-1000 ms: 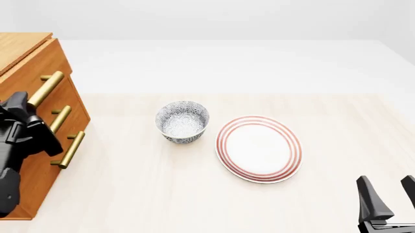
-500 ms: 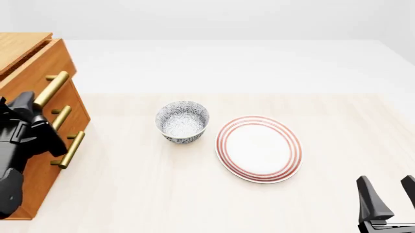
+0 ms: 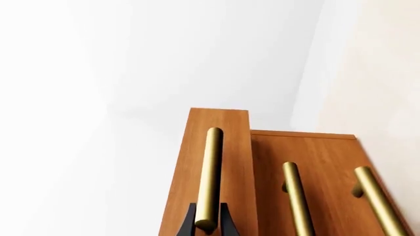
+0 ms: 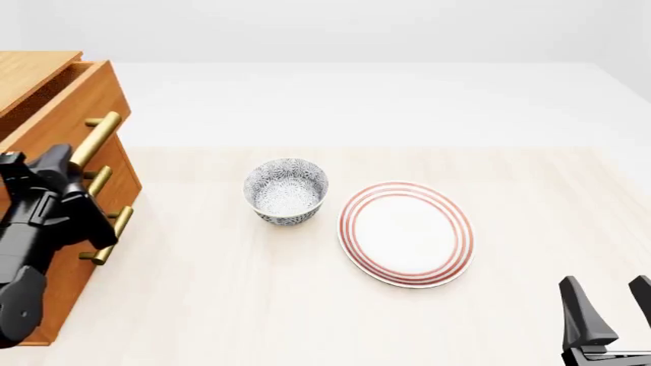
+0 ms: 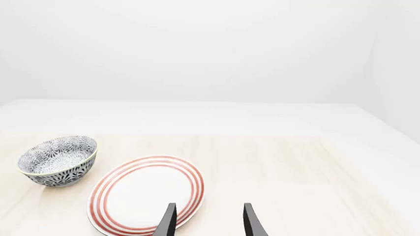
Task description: Open the top drawer of the cabinet.
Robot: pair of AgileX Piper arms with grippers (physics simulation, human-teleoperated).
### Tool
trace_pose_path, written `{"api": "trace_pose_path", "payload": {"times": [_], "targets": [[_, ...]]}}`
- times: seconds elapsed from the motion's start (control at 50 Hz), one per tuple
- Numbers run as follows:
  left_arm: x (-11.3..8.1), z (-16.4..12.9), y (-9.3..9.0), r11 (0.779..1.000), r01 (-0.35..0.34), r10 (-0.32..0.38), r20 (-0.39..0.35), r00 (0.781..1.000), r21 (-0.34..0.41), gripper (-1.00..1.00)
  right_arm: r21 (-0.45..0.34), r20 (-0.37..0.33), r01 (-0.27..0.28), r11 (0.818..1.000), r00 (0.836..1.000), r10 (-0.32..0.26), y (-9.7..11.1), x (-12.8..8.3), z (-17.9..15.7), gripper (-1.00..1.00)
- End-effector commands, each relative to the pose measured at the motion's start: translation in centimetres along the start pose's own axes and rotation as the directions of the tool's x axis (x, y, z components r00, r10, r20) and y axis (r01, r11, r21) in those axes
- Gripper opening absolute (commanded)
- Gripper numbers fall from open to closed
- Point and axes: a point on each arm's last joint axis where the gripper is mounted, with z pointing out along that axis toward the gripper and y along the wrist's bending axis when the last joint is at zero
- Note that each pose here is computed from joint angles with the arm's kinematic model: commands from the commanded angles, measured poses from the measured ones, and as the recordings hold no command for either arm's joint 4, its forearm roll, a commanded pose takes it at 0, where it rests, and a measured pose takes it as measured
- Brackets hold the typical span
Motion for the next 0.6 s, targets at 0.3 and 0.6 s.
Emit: {"api": "trace_pose_path", "payload": {"times": [0.3, 0.6], "targets": [[-3.0, 0.1, 0.1, 0.998, -0.05, 0.045, 0.154, 0.987, 0.028, -1.0, 0.0, 0.0, 0.0, 1.0, 1.0, 0.0, 0.0, 0.0, 0.0, 1.0], [-3.7, 0.1, 0.7, 0.998, -0.059, 0.056, 0.182, 0.982, 0.008, -1.0, 0.0, 0.0, 0.0, 1.0, 1.0, 0.0, 0.0, 0.0, 0.0, 1.0]]}}
